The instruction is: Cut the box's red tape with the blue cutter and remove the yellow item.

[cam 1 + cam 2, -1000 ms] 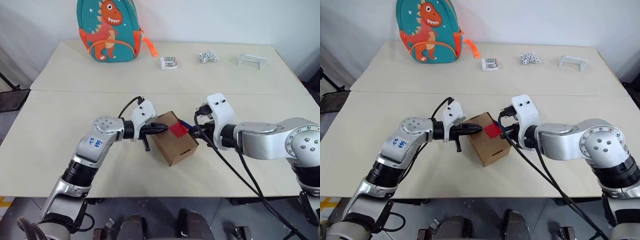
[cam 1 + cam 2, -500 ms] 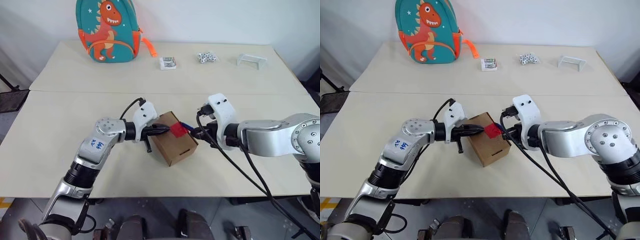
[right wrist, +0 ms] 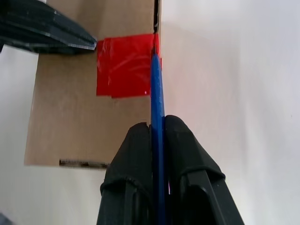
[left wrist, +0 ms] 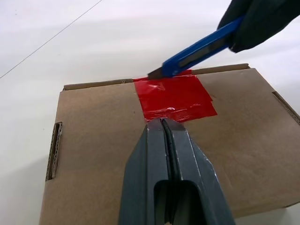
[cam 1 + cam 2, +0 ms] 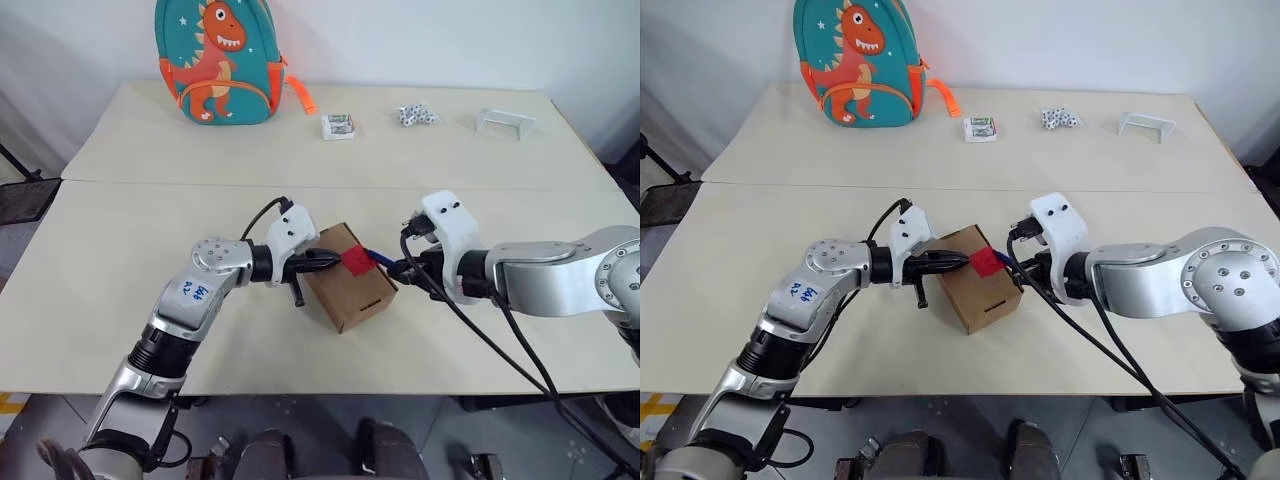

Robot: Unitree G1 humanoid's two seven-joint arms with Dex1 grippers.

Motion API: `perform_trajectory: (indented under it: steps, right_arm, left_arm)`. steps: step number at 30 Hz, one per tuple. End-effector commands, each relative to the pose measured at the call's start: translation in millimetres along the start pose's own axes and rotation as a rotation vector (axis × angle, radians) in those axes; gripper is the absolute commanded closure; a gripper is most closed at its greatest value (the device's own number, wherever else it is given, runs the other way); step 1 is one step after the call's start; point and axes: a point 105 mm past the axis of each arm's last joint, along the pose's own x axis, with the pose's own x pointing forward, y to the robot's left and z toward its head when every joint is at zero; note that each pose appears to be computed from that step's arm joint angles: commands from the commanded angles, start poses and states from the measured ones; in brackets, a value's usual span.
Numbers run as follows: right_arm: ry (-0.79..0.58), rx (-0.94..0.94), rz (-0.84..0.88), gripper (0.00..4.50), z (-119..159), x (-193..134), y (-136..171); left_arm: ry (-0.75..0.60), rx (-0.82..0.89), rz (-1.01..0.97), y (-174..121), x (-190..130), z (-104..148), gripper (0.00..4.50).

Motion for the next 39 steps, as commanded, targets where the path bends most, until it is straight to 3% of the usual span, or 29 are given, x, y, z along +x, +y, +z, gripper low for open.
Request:
perform_trajectory:
  steps: [1,29,36,39]
  right_arm:
    - [0.085,-0.028,0.067,4.37,-18.5,1.1,9.8]
    - [0.233,-0.019,0.189,4.37,-47.5,-16.8,7.1]
    - [0.215,-0.044,0.176,4.37,-39.7,-21.7,5.4]
    - [0.150,-0.083,0.151,4.37,-18.5,-29.3,3.2]
  left_arm:
    - [0.039,-0.021,-0.021,-9.4,6.1,-13.5,4.50]
    - [0.047,-0.041,-0.033,-15.9,11.4,-19.1,4.50]
    - [0.046,-0.048,-0.034,-17.0,11.8,-20.1,4.50]
    - [0.047,-0.046,-0.034,-15.9,11.0,-20.0,4.50]
